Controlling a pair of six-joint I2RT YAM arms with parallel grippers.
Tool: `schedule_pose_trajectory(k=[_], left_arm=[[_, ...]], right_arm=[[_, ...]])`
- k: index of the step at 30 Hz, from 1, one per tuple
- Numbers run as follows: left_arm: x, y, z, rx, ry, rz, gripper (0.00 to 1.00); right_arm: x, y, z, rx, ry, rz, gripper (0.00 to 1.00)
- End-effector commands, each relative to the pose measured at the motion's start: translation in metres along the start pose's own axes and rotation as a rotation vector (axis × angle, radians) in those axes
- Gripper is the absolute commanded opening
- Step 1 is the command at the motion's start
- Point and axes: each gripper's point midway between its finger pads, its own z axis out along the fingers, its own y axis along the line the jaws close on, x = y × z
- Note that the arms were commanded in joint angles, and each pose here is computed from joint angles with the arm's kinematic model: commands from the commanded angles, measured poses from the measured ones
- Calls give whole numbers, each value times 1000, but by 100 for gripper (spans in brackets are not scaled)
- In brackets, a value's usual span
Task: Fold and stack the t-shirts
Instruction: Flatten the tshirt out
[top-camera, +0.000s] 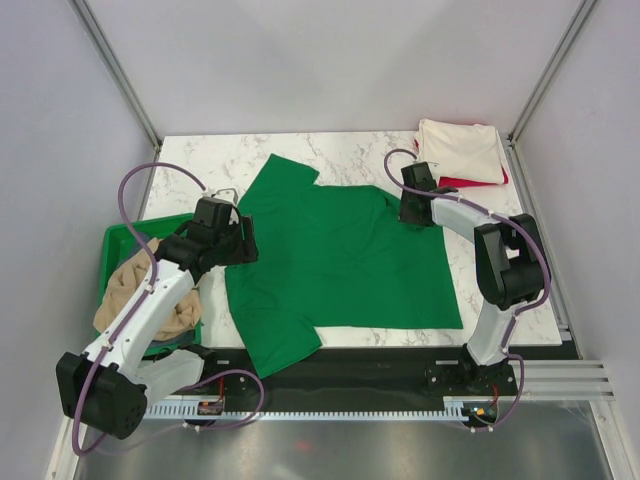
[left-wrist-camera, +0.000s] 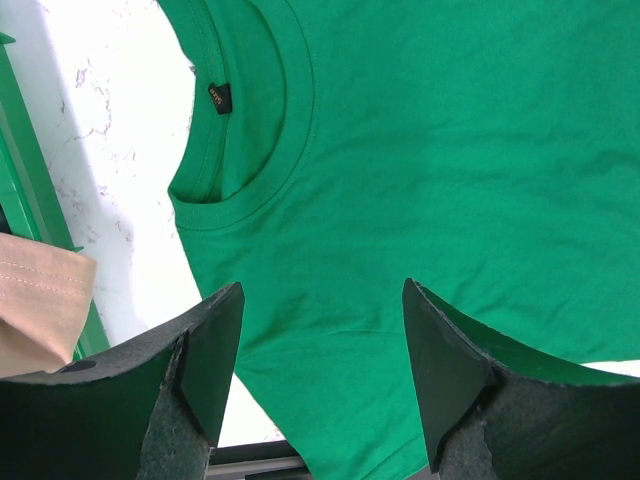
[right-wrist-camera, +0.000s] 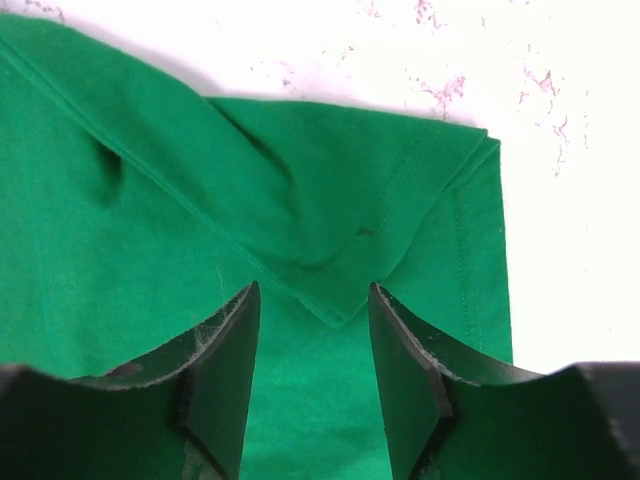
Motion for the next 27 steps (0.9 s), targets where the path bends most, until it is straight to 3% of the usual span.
schedule_pose_trajectory(k=[1, 12, 18, 22, 27], left_arm=[[-5, -2, -1, 14, -16, 42, 72], [-3, -2, 1, 9, -6, 46, 72], [-2, -1, 2, 1, -3, 46, 72], [-1, -1, 3, -1, 1, 49, 71], [-2, -1, 3, -2, -1, 49, 71]], right_arm=[[-1, -3, 9, 13, -12, 25, 54], [11, -5, 15, 4, 5, 45, 47], [11, -7, 14, 3, 0, 51, 30], [4, -9, 10, 3, -19, 60, 7], [-12, -10, 2, -10, -46, 78, 0]])
